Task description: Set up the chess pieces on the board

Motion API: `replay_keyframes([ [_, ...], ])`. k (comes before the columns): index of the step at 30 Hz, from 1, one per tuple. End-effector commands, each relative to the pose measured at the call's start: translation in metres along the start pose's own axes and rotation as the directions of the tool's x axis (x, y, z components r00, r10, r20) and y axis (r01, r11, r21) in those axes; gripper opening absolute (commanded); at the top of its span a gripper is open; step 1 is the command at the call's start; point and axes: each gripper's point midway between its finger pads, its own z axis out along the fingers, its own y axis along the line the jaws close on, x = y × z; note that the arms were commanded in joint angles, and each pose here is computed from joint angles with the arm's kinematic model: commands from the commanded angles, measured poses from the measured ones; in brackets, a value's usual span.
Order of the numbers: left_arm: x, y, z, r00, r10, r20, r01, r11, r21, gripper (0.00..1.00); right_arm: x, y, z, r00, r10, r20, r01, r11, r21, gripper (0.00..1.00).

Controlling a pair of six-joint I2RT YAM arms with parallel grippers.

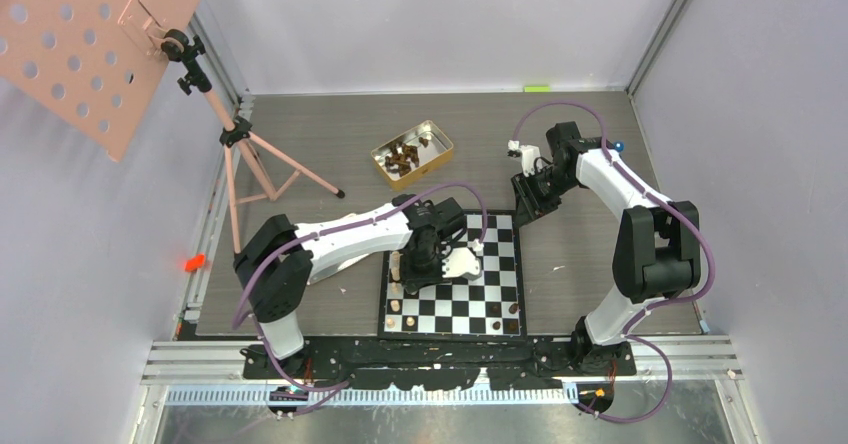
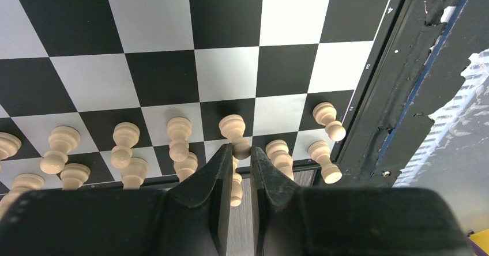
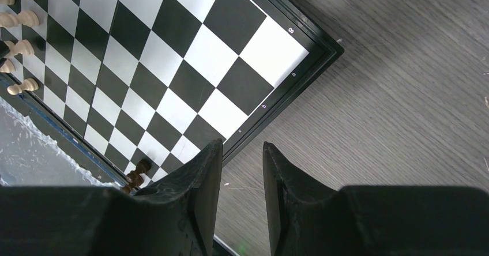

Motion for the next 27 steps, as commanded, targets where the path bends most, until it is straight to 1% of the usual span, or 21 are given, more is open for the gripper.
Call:
replay_keyframes([
  [1, -0.003, -0.002, -0.001, 1.000, 0.023, 0.002, -0.023, 1.000, 0.018, 0.19, -0.013, 0.003, -0.011, 0.998, -0.038, 0.040, 0.038, 0.999, 0.004, 0.38],
  [8, 0.000, -0.002, 0.002, 1.000, 0.019, -0.014, -0.018, 0.999, 0.027, 0.22, -0.012, 0.003, -0.011, 0.999, -0.037, 0.039, 0.037, 0.999, 0.004, 0.38],
  [11, 0.000, 0.000, 0.003, 1.000, 0.013, -0.012, -0.013, 1.000, 0.020, 0.26, -0.012, 0.003, -0.011, 0.999, -0.037, 0.038, 0.037, 0.999, 0.003, 0.38],
  [16, -0.002, 0.003, 0.001, 1.000, 0.008, -0.003, -0.008, 1.000, -0.002, 0.35, -0.012, 0.003, -0.011, 0.999, -0.037, 0.038, 0.037, 0.999, 0.003, 0.38],
  [21, -0.008, 0.009, -0.016, 0.999, 0.006, 0.050, -0.004, 0.999, -0.047, 0.38, -0.012, 0.002, -0.010, 0.999, -0.035, 0.037, 0.035, 0.999, 0.003, 0.38],
  [24, -0.012, 0.014, -0.034, 0.994, 0.001, 0.106, 0.007, 0.997, -0.079, 0.40, -0.012, 0.002, -0.010, 0.999, -0.035, 0.035, 0.034, 0.999, 0.002, 0.38],
  [27, -0.011, 0.023, -0.055, 0.985, -0.026, 0.173, 0.048, 0.991, -0.123, 0.45, -0.012, 0.003, -0.010, 0.999, -0.036, 0.035, 0.036, 0.999, 0.002, 0.38],
])
